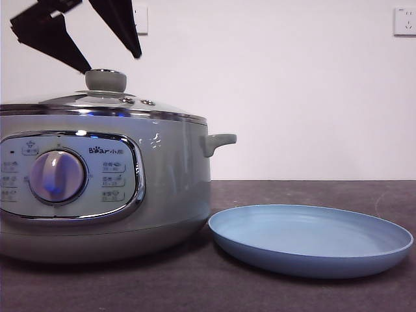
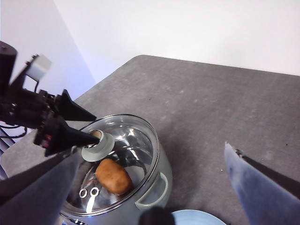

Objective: Take the potato out from the steamer,put the potato on the plate,close the lid

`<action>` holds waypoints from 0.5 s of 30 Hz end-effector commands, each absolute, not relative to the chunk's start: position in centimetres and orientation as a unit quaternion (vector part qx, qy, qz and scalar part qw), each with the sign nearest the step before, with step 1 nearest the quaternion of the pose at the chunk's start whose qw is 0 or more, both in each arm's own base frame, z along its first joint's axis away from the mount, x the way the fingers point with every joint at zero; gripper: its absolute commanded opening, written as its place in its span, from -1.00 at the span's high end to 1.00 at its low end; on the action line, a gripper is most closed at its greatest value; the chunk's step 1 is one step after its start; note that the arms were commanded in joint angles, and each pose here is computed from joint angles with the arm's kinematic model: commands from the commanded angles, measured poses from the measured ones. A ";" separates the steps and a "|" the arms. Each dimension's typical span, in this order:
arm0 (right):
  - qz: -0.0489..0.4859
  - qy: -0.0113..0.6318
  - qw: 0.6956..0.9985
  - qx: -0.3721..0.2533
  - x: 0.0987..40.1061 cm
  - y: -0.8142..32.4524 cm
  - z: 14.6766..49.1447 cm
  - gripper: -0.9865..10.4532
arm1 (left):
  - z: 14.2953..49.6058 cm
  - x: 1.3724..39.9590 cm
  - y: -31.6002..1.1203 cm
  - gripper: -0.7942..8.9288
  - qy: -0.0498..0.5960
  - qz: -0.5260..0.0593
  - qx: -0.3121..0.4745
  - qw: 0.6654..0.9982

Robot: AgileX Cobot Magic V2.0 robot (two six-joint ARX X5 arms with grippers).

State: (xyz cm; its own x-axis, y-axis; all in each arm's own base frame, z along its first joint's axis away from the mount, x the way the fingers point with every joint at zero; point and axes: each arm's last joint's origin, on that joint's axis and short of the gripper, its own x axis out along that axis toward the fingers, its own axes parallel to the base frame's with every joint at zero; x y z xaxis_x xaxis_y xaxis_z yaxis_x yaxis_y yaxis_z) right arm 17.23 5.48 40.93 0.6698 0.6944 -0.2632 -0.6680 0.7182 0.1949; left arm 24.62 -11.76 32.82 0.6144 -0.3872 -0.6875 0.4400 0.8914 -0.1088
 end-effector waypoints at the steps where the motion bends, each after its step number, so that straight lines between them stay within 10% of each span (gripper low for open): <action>1: 0.375 0.156 0.913 0.039 17.2 5.5 41.1 -0.20 | 32.1 24.9 -12.1 -0.13 0.390 -0.222 0.054 0.892; 6: 0.375 0.156 0.913 0.039 17.2 5.5 41.1 -0.20 | 31.2 25.2 -12.4 -0.10 0.413 -0.217 0.064 0.882; 15: 0.375 0.157 0.913 0.040 17.2 5.5 41.1 -0.20 | 30.7 25.4 -12.4 0.76 0.421 -0.213 0.091 0.877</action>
